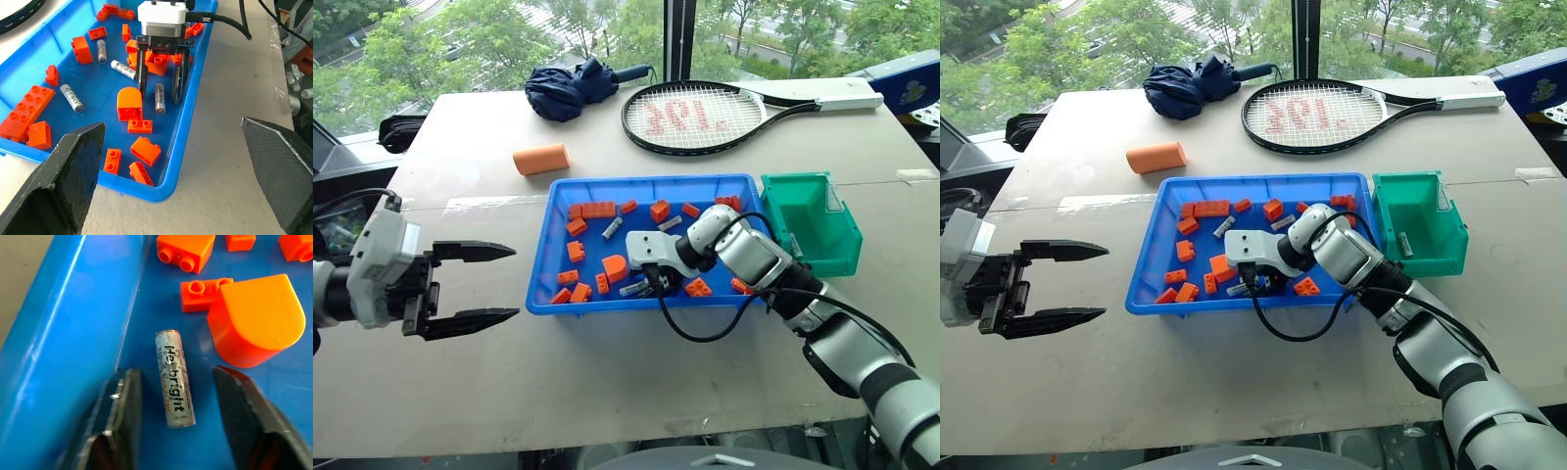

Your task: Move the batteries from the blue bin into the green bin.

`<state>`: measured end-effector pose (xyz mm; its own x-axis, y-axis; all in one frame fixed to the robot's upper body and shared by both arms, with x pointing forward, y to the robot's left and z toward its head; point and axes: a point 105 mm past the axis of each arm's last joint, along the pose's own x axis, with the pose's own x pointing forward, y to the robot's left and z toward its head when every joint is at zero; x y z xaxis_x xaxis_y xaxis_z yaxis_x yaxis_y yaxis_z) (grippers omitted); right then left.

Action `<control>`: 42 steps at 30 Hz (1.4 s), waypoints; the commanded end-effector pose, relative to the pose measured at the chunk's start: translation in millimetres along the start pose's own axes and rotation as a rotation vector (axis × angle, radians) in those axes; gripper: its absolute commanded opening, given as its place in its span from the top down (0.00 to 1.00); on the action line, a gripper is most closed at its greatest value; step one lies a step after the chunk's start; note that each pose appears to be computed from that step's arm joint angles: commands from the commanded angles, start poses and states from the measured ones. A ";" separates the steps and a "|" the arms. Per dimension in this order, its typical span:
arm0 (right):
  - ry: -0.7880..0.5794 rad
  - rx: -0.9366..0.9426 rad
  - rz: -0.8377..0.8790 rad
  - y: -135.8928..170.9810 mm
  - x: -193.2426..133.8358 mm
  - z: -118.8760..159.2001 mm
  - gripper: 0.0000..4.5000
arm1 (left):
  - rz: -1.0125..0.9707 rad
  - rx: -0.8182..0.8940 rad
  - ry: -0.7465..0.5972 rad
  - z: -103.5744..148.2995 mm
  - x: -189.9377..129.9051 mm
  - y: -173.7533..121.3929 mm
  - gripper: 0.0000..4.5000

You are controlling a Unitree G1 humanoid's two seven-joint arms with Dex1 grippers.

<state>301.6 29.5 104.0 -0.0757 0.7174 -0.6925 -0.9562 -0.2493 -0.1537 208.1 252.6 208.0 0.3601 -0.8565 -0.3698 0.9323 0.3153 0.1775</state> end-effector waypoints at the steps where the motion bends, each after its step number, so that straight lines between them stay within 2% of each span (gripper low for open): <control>1: -0.006 -0.017 -0.007 0.4 -1.2 4.9 0.89 | -0.004 0.049 0.006 9.6 -2.6 0.6 0.00; 2: -0.007 -0.017 -0.009 0.0 -1.9 5.1 0.99 | -0.004 0.050 0.005 9.7 -2.6 1.0 0.00; 8: -0.056 -0.013 -0.033 -3.4 -17.3 18.5 0.99 | -0.016 0.058 -0.023 14.4 0.9 2.2 0.00; 15: -0.148 0.022 -0.133 2.5 -81.1 39.2 0.99 | -0.039 0.077 -0.114 31.2 12.1 3.8 0.00; 18: -0.178 0.101 -0.275 3.2 -119.8 34.9 0.99 | -0.046 0.083 -0.162 39.9 20.2 7.5 0.00; 25: -0.058 0.337 -0.665 9.3 -206.5 -29.1 0.99 | -0.087 0.092 -0.258 62.0 42.0 11.6 0.00; 29: 0.006 0.485 -0.837 19.1 -243.8 -70.1 0.99 | -0.110 0.105 -0.289 70.7 51.8 12.9 0.00; 34: 0.032 0.616 -0.988 27.3 -271.8 -106.8 0.99 | -0.135 0.117 -0.305 77.2 55.7 13.0 0.00; 40: 0.071 0.635 -1.006 30.4 -269.9 -126.3 0.99 | -0.131 0.121 -0.290 74.7 55.8 15.9 0.00; 41: 0.073 0.634 -1.009 30.5 -270.6 -127.4 0.77 | -0.129 0.121 -0.289 74.5 55.7 16.3 0.00; 42: 0.073 0.632 -1.012 30.5 -271.8 -127.5 0.69 | -0.127 0.121 -0.287 74.2 55.5 16.4 0.00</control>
<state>328.9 -251.9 183.4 0.7587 0.3746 -0.5330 -0.5602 0.7927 -0.2403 242.0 177.9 250.2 0.1914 -0.9733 -0.1266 0.9627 0.1611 0.2172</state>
